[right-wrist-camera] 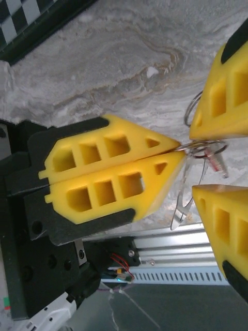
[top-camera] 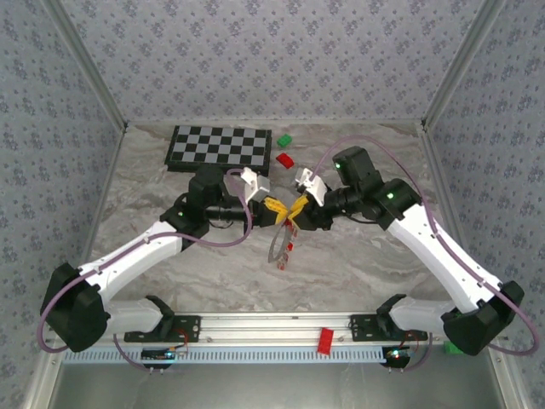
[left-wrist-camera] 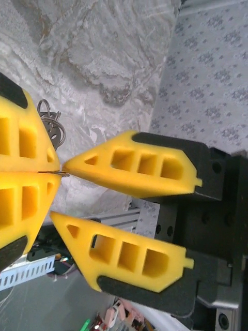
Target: Put the keys on the keyring
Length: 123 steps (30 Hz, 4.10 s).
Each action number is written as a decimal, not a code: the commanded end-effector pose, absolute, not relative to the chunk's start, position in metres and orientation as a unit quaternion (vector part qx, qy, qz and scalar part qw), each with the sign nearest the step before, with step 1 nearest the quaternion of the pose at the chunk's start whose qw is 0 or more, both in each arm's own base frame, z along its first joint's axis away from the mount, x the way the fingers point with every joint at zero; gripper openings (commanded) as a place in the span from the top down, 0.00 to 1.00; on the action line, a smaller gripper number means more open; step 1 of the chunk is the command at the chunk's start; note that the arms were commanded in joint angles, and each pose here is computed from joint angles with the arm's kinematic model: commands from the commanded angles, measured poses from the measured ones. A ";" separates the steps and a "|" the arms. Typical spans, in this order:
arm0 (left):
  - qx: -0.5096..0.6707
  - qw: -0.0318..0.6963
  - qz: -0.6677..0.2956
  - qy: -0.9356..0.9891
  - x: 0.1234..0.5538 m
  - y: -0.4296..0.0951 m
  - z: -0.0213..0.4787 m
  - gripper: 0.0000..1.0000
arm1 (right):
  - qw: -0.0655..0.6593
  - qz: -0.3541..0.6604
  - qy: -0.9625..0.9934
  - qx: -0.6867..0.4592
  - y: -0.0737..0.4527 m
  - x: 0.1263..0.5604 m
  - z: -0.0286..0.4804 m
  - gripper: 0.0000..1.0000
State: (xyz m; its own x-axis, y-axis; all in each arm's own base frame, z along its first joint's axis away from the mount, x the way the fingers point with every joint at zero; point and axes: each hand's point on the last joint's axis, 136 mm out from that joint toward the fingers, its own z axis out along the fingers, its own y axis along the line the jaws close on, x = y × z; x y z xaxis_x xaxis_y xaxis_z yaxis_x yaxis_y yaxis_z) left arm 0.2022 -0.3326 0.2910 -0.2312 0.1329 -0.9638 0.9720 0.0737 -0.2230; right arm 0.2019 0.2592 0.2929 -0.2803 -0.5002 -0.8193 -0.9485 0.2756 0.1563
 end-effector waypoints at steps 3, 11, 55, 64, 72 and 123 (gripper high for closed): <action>0.418 0.510 -0.491 0.570 0.214 -0.324 0.328 1.00 | 0.398 0.359 0.719 -0.441 0.247 0.212 0.309 0.65; 0.375 0.555 -0.506 0.543 0.218 -0.318 0.352 1.00 | 0.499 0.403 0.689 -0.337 0.234 0.225 0.329 0.57; 0.348 0.574 -0.541 0.506 0.208 -0.313 0.381 1.00 | 0.444 0.540 0.641 -0.318 0.267 0.229 0.329 0.91; 0.341 0.567 -0.561 0.498 0.208 -0.318 0.384 1.00 | 0.428 0.548 0.642 -0.322 0.274 0.229 0.321 0.87; 0.344 0.559 -0.566 0.499 0.206 -0.323 0.379 1.00 | 0.430 0.548 0.641 -0.322 0.277 0.231 0.321 0.87; 0.338 0.565 -0.558 0.506 0.207 -0.319 0.381 1.00 | 0.527 0.419 0.660 -0.333 0.271 0.224 0.300 0.74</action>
